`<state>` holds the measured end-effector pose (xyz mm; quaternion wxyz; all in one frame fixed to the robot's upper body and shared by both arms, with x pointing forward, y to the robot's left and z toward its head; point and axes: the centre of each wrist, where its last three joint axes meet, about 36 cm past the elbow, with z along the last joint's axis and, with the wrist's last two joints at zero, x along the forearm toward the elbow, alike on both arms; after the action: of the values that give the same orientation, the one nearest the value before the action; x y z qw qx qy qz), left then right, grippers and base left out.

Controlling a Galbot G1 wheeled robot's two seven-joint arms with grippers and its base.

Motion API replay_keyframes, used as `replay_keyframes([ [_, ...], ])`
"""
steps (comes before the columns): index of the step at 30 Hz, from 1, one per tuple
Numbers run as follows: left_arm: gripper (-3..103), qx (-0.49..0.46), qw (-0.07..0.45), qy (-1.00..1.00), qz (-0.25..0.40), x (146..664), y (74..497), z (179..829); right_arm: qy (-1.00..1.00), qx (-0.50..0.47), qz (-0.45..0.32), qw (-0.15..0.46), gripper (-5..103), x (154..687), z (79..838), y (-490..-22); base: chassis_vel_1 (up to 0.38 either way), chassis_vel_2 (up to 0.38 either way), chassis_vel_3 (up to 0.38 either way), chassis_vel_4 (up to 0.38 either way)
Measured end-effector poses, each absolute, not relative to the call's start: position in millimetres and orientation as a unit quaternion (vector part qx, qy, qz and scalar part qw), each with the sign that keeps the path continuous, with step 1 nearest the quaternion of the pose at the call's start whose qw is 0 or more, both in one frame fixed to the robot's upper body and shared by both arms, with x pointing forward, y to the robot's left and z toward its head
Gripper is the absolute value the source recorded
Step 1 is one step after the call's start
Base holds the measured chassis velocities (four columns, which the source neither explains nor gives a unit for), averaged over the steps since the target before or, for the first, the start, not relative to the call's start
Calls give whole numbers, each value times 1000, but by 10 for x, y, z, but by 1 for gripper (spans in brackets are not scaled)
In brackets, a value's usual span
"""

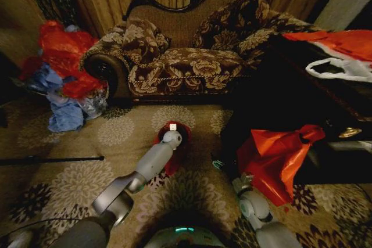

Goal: Place a garbage bag over the trash bin.

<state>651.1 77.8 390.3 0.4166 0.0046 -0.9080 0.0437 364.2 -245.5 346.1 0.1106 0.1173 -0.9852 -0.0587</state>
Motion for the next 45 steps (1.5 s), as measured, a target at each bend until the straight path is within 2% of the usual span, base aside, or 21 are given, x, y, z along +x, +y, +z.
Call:
replay_keyframes([
  [14,0,12,424,-904,49,6534,847,3640,-985,122,-60,110,100,3663,3475,-2469,0,0,0,0],
  [24,0,9,434,-899,55,6534,654,3535,-983,132,-65,109,100,3656,3470,-2382,0,0,0,0],
  [34,0,26,443,-894,60,6608,778,3462,-983,133,-64,108,100,3632,3489,-2388,0,0,0,0],
  [45,0,7,423,-903,73,6465,780,3564,-983,138,-66,101,100,3612,3555,-2337,0,0,0,0],
])
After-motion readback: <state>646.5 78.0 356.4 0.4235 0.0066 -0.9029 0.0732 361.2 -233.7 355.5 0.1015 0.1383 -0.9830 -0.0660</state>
